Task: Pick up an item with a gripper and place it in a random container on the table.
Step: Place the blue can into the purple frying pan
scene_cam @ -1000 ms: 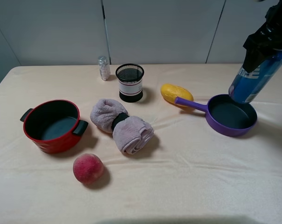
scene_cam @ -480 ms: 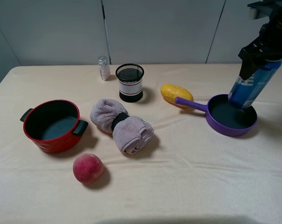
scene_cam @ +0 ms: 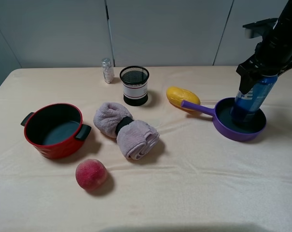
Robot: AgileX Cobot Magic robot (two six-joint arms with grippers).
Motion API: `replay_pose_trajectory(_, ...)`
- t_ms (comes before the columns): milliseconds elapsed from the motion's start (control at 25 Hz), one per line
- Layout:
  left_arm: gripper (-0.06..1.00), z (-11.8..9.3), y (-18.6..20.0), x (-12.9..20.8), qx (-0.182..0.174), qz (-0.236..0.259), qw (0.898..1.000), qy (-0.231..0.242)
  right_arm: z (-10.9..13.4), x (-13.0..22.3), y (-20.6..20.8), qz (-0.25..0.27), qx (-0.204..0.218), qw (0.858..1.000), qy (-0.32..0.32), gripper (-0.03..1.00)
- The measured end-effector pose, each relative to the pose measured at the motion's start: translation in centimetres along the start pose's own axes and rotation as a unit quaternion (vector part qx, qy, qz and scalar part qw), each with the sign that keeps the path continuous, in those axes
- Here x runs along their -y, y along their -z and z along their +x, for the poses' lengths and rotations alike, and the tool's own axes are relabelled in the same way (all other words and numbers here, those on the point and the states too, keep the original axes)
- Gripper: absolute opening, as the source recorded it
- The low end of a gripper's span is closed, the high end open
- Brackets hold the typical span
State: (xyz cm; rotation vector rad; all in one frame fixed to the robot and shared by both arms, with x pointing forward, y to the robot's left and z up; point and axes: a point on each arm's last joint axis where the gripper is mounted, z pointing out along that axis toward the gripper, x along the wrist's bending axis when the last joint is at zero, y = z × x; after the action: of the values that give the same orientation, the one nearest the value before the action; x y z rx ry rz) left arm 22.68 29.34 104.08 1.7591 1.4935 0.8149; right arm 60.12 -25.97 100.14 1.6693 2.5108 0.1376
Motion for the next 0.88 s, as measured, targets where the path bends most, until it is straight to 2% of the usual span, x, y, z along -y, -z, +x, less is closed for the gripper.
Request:
replay_pose_trajectory(320, 0.99, 0.0, 0.0, 0.0, 0.000, 0.000, 1.000, 0.000, -0.1, -0.1, -1.8, 0.024, -0.004, 1.000, 0.003, 0.49)
replay_pose_trajectory(720, 0.99, 0.0, 0.0, 0.0, 0.000, 0.000, 1.000, 0.000, -0.1, -0.1, -1.9, 0.025, -0.004, 1.000, 0.004, 0.50)
replay_pose_trajectory(880, 0.99, 0.0, 0.0, 0.0, 0.000, 0.000, 1.000, 0.000, -0.1, -0.1, -1.8, 0.026, -0.004, 1.000, -0.006, 0.65)
